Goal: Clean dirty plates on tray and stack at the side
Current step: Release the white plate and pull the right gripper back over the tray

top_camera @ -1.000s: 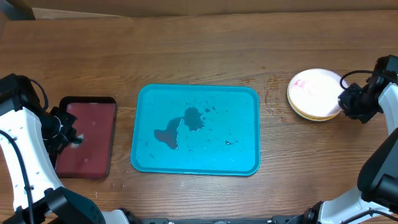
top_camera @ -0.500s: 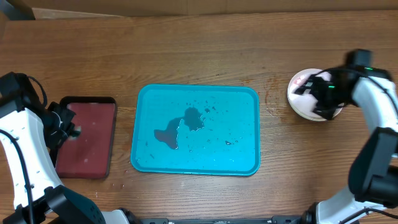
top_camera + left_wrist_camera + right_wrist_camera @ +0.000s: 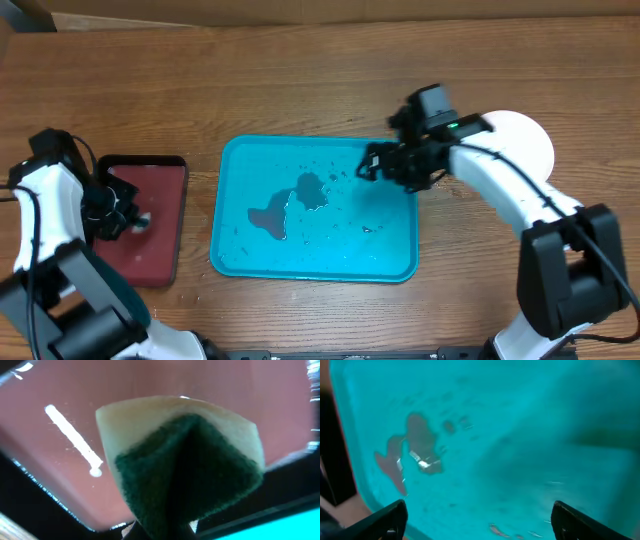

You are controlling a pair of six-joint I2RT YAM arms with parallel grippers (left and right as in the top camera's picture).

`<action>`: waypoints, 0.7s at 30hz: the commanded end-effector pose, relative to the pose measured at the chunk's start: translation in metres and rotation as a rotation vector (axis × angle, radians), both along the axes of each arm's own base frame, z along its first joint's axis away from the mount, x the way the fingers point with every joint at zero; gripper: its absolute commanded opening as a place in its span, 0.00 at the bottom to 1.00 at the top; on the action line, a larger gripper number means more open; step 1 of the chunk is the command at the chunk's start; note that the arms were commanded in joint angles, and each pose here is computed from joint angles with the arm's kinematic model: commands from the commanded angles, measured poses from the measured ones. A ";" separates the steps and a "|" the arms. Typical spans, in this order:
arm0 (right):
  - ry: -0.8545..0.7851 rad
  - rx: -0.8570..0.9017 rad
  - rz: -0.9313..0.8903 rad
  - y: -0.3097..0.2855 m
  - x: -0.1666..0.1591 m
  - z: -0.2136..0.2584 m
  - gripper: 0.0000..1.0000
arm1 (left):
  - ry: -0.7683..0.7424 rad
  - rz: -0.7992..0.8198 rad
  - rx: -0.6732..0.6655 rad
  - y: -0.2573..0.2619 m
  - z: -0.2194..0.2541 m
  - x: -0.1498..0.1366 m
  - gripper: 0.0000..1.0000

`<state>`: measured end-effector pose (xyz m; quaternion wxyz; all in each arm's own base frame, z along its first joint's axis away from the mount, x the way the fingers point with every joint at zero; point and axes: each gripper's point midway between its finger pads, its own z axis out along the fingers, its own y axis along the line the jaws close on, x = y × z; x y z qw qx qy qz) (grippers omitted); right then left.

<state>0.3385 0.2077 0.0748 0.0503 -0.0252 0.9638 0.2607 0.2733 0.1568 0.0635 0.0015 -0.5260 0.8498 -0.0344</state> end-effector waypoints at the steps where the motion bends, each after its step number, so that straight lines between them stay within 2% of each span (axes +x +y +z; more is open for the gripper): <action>1: -0.019 0.019 0.061 0.028 -0.012 0.004 0.93 | 0.033 -0.027 -0.034 -0.002 -0.015 -0.002 0.04; 5: -0.036 0.038 0.089 0.049 -0.018 0.007 0.93 | 0.047 -0.030 -0.043 -0.001 -0.024 -0.001 0.18; 6: -0.042 0.042 0.101 0.054 -0.020 0.008 0.93 | 0.047 -0.031 -0.043 -0.001 -0.025 -0.001 0.25; 10: -0.052 0.047 0.137 0.066 -0.028 0.009 0.93 | 0.033 -0.050 -0.047 -0.001 -0.023 0.002 0.67; 14: -0.053 0.049 0.151 0.071 -0.031 0.009 0.93 | -0.048 -0.135 -0.116 -0.013 -0.017 0.016 0.77; 18: -0.026 0.041 0.140 0.069 -0.035 0.008 0.93 | -0.066 -0.138 -0.128 -0.013 0.001 0.022 0.89; 21: -0.016 0.037 0.139 0.068 -0.037 0.009 0.93 | -0.080 -0.137 -0.120 -0.012 0.024 0.024 0.88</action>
